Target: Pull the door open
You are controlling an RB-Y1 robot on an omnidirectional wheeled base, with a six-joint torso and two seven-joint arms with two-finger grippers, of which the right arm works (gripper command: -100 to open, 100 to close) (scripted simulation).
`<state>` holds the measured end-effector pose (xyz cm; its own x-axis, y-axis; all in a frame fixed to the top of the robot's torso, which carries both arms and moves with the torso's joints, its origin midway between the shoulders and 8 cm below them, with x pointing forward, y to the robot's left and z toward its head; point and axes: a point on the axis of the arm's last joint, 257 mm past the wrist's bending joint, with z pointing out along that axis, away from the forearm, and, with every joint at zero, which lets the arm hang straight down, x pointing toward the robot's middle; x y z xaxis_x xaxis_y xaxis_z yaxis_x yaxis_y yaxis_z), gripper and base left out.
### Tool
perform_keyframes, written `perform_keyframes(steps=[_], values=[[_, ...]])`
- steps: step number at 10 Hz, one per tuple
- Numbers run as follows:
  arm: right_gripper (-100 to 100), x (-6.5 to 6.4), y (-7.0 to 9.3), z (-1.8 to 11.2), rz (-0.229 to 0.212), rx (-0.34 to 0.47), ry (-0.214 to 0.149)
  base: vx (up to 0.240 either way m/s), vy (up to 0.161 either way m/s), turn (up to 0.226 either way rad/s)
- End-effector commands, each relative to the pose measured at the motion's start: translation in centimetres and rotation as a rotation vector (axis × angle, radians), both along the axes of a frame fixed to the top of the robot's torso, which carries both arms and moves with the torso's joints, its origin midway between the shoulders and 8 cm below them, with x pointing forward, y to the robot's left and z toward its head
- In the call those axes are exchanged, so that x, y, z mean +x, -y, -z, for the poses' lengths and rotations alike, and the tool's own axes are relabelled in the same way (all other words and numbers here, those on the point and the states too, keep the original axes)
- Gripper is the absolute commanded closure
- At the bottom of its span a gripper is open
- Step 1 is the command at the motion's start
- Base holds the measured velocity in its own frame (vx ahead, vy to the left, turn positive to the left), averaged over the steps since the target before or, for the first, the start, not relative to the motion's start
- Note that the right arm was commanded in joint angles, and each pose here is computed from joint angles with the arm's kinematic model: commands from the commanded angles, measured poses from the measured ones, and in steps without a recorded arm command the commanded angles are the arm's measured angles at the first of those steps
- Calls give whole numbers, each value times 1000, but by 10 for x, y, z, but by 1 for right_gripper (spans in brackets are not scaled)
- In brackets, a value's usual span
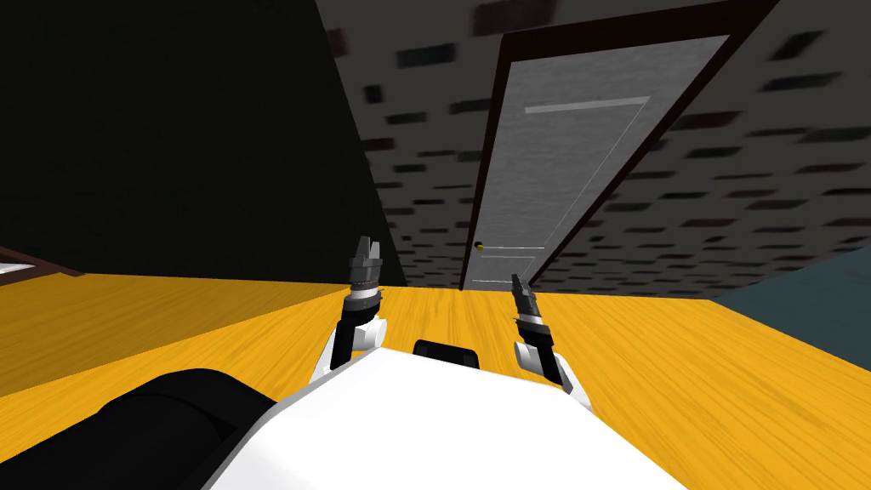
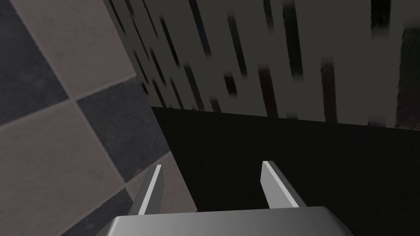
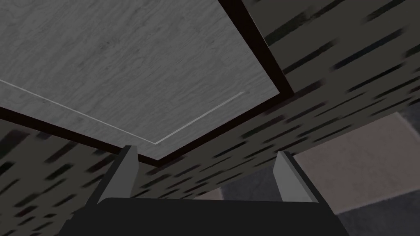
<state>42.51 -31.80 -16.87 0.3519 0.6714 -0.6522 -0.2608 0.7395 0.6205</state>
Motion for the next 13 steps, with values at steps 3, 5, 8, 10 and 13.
perform_keyframes(steps=[3,5,8,10,13], values=[[-100,7,5,27,36,-90,-53,95,-20,30],[-100,10,7,41,54,-136,-82,101,-13,24],[-100,15,10,61,77,-206,-125,96,-12,31],[-100,18,12,75,91,-250,-152,109,-18,25],[-100,21,14,95,109,-316,-193,95,-28,28]])
